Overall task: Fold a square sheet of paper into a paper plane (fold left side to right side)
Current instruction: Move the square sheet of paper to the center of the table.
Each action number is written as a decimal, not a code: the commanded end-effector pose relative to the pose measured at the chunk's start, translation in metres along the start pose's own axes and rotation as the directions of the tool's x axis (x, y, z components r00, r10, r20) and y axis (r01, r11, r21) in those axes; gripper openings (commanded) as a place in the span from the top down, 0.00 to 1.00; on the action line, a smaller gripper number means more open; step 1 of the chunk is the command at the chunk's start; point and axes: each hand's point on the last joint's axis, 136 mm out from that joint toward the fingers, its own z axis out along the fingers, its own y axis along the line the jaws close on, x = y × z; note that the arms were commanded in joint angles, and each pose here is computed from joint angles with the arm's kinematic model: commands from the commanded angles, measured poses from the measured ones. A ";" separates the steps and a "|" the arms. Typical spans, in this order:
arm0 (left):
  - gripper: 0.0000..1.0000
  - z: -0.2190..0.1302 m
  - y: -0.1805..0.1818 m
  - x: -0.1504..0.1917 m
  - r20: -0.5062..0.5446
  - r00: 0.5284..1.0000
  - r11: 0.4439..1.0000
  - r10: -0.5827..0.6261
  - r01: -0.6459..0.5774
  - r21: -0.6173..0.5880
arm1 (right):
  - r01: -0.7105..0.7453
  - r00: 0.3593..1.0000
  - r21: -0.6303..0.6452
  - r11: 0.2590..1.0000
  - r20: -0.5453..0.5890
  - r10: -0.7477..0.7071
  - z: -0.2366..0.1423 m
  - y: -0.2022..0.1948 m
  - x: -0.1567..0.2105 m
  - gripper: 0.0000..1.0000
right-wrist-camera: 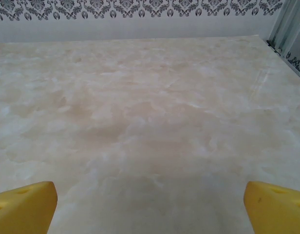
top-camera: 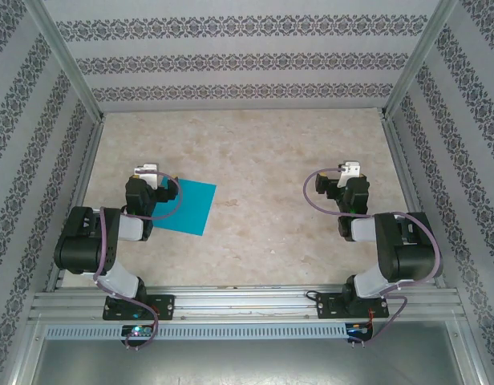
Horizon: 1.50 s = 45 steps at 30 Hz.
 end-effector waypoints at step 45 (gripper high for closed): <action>0.00 -0.042 0.015 -0.052 0.005 0.993 0.991 -0.115 0.115 -0.072 | -0.045 0.998 0.002 0.999 0.037 0.045 -0.028 -0.001 -0.044 0.02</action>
